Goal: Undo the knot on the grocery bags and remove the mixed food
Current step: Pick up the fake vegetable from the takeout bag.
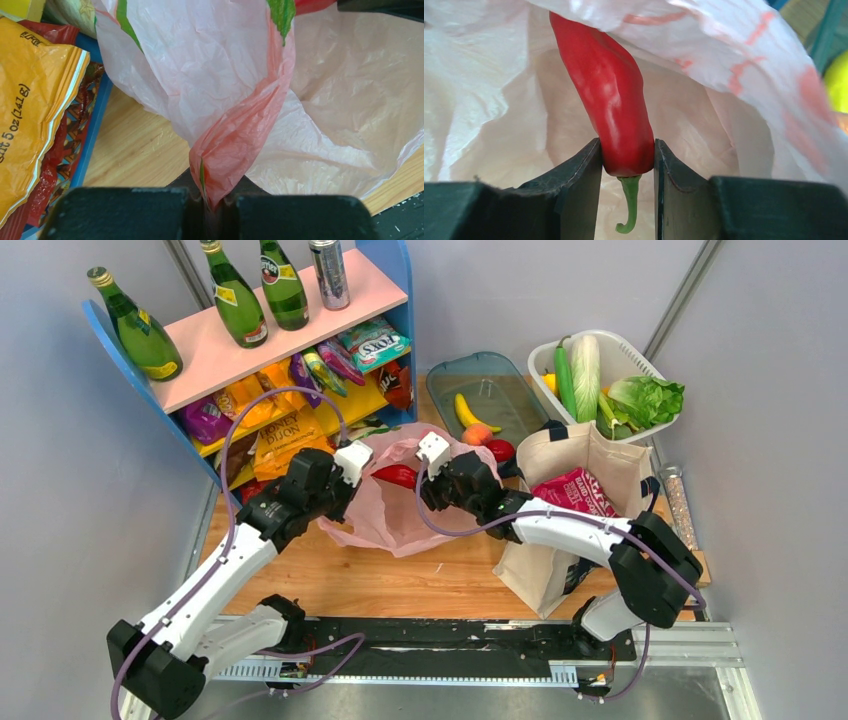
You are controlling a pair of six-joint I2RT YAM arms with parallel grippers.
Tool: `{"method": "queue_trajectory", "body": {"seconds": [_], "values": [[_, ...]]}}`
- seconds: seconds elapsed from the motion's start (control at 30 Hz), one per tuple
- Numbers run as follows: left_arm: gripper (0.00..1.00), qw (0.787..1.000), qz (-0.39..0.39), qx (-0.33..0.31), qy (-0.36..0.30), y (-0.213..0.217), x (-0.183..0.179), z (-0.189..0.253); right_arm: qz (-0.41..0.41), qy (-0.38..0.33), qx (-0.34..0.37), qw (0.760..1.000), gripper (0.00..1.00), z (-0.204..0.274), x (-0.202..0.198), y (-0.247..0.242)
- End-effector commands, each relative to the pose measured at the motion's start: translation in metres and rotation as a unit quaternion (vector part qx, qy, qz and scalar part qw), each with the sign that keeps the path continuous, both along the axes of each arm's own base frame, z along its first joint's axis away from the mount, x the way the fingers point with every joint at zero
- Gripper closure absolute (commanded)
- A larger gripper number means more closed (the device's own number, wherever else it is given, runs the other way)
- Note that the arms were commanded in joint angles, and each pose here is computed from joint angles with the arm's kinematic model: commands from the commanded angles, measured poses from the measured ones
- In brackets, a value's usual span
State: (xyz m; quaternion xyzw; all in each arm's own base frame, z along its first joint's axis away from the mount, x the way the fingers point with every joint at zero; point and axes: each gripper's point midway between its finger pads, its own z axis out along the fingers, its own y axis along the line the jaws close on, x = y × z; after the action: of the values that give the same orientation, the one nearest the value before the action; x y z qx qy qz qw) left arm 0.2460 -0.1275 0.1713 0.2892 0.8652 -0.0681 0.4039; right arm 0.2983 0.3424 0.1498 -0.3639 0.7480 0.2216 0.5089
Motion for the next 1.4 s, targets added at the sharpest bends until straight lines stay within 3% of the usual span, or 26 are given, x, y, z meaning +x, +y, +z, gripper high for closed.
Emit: {"method": "queue_trajectory", "body": {"seconds": [0.0,0.27,0.5,0.6,0.8,1.03,1.2,1.37], "values": [[1.0,0.999,0.021,-0.009,-0.028,0.005,0.006,0.013,-0.071,-0.005,0.024,0.997,1.0,0.015,0.009,-0.016],[1.0,0.996,0.072,0.018,-0.047,0.024,0.013,0.017,-0.057,-0.013,0.042,0.997,1.0,0.031,-0.003,-0.023],[1.0,0.993,0.101,0.027,-0.059,0.034,0.016,0.02,0.12,-0.028,0.078,0.989,1.0,0.055,-0.064,-0.007],[1.0,0.989,0.128,0.04,-0.068,0.044,0.019,0.022,0.153,-0.005,0.07,0.986,1.0,0.063,-0.076,-0.003],[1.0,0.986,0.141,0.043,-0.075,0.05,0.019,0.025,0.205,-0.013,0.15,0.967,1.0,0.119,-0.102,-0.003],[1.0,0.978,0.176,0.047,-0.1,0.064,0.018,0.035,0.185,-0.026,0.217,0.958,1.0,0.172,-0.098,-0.023],[1.0,0.975,0.186,0.047,-0.109,0.068,0.017,0.039,0.05,-0.086,0.223,0.97,1.0,0.206,-0.054,-0.058],[1.0,0.974,0.191,0.045,-0.113,0.07,0.016,0.04,-0.032,-0.124,0.247,0.961,1.0,0.245,-0.023,-0.098]]}}
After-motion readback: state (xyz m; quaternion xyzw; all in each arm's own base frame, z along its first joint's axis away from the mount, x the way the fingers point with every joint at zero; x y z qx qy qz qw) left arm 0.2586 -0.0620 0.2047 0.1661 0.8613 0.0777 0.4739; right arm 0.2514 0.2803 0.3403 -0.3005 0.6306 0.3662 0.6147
